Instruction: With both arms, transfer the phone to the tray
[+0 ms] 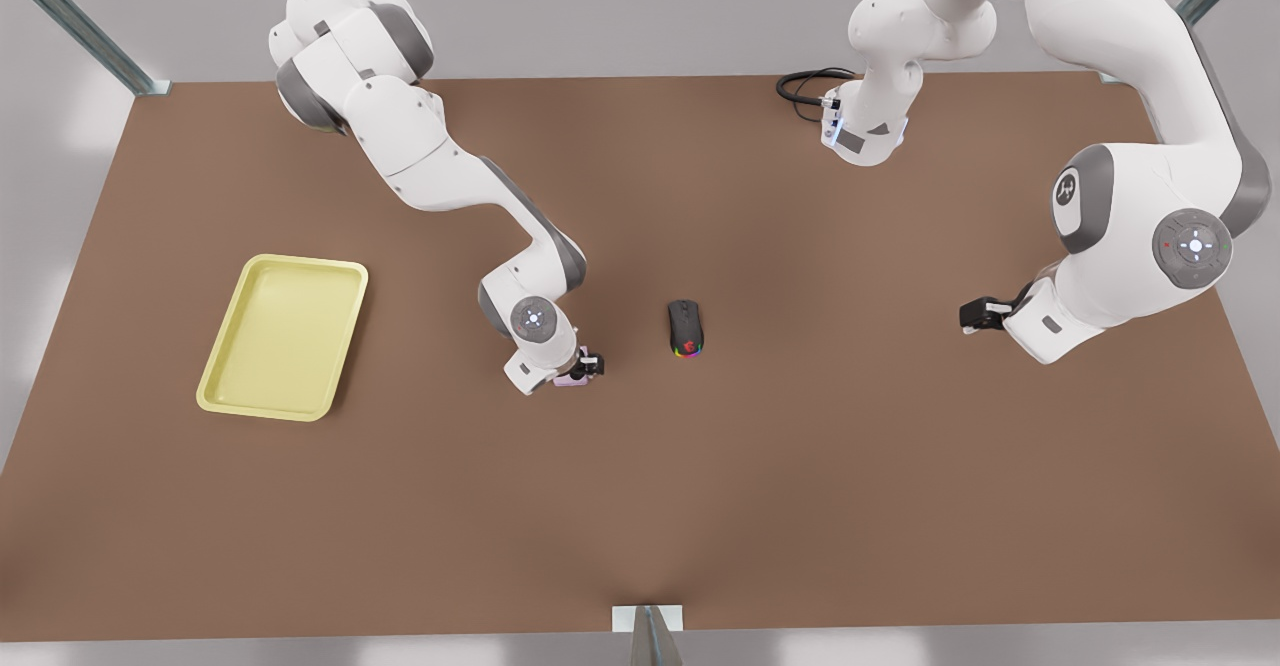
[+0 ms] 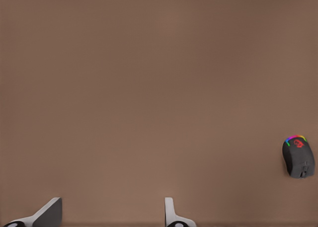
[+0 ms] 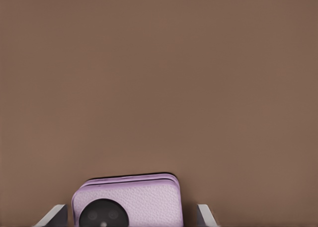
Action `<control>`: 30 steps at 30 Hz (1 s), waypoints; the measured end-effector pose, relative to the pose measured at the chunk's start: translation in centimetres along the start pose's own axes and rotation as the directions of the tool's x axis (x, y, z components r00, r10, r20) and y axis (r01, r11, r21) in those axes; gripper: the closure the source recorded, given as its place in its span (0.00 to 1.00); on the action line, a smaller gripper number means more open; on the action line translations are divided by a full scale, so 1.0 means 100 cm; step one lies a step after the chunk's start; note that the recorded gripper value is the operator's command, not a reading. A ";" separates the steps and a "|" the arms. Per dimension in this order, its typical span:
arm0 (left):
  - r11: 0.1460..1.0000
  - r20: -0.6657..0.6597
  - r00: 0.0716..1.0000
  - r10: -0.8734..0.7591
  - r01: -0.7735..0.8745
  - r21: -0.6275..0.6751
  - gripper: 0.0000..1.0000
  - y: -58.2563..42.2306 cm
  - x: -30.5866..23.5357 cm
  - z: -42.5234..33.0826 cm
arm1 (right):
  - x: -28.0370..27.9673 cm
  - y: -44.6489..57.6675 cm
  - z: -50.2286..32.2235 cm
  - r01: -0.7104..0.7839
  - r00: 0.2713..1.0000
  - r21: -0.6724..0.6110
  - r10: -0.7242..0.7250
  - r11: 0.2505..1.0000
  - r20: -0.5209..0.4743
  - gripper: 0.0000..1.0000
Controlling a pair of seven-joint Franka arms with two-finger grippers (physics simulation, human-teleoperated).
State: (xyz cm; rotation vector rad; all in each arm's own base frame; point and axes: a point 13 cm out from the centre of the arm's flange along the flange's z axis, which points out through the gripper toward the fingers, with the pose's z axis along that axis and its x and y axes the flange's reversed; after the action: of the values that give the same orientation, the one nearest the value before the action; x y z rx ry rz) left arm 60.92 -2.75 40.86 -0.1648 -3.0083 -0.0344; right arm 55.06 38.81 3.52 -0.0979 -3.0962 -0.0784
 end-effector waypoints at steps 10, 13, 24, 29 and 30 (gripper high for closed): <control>1.000 -0.003 1.000 0.004 -0.004 0.000 0.00 0.000 0.000 0.002 | 0.000 -0.001 0.003 -0.009 1.000 0.001 0.009 1.000 -0.003 0.16; 1.000 -0.003 1.000 0.004 -0.004 0.000 0.00 0.000 0.000 0.002 | 0.000 -0.001 0.004 -0.011 1.000 0.001 0.011 1.000 -0.003 0.16; 1.000 -0.005 1.000 0.005 -0.005 0.001 0.00 0.001 -0.001 0.003 | -0.001 -0.002 0.001 -0.011 1.000 -0.002 0.011 1.000 -0.001 0.21; 1.000 -0.003 1.000 0.005 -0.005 0.011 0.00 -0.001 -0.001 0.003 | -0.004 -0.002 -0.007 -0.009 1.000 -0.005 0.009 1.000 0.005 0.21; 1.000 -0.003 1.000 0.005 -0.005 0.012 0.00 -0.001 -0.001 0.003 | -0.006 -0.004 -0.010 -0.011 1.000 -0.006 0.011 1.000 0.008 0.21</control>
State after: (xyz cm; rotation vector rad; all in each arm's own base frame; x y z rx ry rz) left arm 60.98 -2.89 40.58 -0.1714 -3.0045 -0.0158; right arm 55.69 38.34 4.45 -0.1151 -3.1034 -0.0867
